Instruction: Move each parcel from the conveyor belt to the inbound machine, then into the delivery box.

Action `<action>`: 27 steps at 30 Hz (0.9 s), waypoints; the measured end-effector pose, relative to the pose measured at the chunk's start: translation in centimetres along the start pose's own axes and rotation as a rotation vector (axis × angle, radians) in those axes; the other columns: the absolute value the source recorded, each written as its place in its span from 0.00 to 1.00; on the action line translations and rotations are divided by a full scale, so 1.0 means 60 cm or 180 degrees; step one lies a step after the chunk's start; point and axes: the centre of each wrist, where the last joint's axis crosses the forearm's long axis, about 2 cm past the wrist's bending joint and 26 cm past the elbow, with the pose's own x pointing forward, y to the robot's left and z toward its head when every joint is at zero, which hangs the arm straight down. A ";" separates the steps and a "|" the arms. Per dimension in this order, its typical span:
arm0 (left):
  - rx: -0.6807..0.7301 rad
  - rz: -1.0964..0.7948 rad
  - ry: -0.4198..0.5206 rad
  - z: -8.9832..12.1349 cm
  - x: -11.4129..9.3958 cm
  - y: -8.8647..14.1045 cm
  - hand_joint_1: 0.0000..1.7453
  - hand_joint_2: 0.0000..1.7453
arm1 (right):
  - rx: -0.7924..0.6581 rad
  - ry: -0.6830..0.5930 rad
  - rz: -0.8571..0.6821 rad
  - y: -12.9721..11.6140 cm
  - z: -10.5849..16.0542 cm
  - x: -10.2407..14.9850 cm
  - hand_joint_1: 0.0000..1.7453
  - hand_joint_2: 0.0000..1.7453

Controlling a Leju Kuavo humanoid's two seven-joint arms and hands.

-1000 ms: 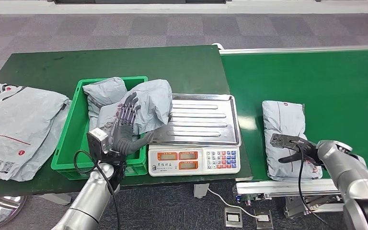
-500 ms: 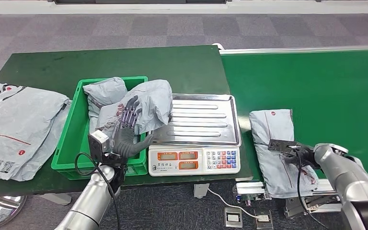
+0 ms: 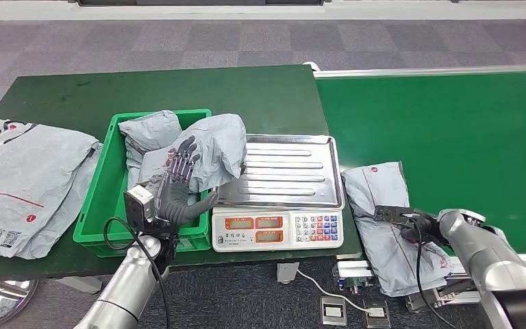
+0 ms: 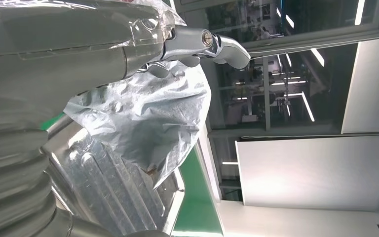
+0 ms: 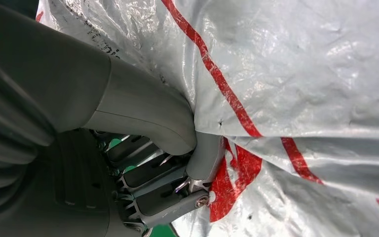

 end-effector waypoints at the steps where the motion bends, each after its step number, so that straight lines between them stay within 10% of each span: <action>1: 0.0001 -0.0002 0.0000 0.000 0.000 0.000 0.00 1.00 | 0.0014 -0.0013 0.0009 0.001 -0.001 0.002 1.00 1.00; 6: 0.0005 -0.0008 0.0000 0.000 0.000 0.002 0.00 1.00 | 0.0037 -0.0047 0.0023 0.003 -0.003 0.009 1.00 1.00; 10: 0.0037 -0.0014 0.0002 0.001 0.000 0.006 0.00 1.00 | -0.0256 -0.0174 0.0035 0.001 -0.006 0.020 0.01 1.00; 18: 0.0247 -0.0011 -0.0026 0.029 0.001 0.018 0.00 1.00 | -0.3609 -0.1514 -0.0365 -0.066 0.032 0.113 0.00 1.00; 27: 0.0222 0.0027 -0.0048 0.023 0.003 0.015 0.00 1.00 | -0.5390 -0.2429 -0.0254 -0.049 0.098 0.164 0.00 1.00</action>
